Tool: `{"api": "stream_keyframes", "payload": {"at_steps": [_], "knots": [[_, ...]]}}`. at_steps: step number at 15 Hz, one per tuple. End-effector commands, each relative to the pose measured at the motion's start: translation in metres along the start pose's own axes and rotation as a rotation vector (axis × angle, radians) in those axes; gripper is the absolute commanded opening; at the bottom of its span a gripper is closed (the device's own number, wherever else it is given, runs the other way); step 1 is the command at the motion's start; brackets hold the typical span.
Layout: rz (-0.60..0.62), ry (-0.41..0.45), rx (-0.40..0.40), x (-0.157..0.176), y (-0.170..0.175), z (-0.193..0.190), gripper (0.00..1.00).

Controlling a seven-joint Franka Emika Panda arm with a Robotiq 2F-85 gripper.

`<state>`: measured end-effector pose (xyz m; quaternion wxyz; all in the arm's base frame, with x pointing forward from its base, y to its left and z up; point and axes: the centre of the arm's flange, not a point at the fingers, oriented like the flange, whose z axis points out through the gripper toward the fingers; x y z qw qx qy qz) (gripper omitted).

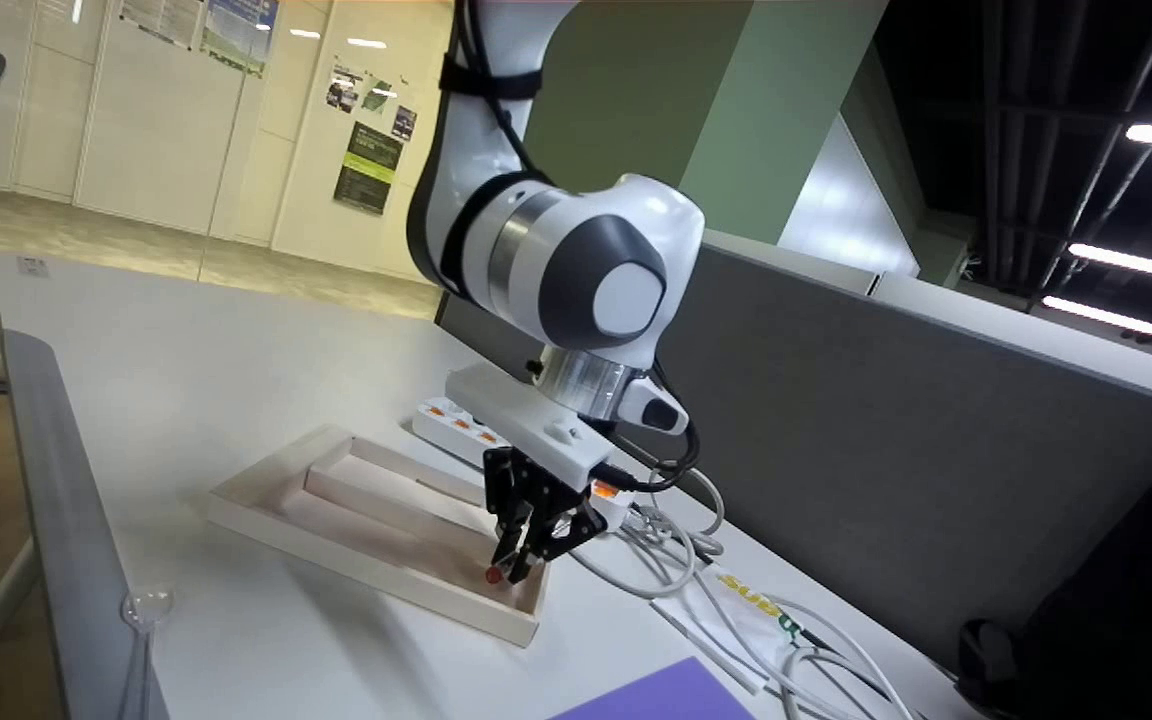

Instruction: Put the pen inside the wooden box

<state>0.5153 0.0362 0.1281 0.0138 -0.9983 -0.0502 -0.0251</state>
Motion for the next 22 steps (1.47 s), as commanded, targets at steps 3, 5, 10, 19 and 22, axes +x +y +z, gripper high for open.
{"api": "stream_keyframes", "payload": {"at_steps": [3, 5, 10, 19, 22], "knots": [[0.042, -0.012, -0.004, 0.013, -0.012, 0.018, 0.18], [0.042, -0.023, 0.009, 0.013, -0.011, 0.014, 0.45], [0.051, -0.062, 0.085, 0.007, -0.014, 0.002, 0.78], [0.039, -0.018, 0.133, -0.003, -0.009, -0.082, 1.0], [0.071, -0.011, 0.105, -0.014, 0.015, -0.113, 1.0]]}}
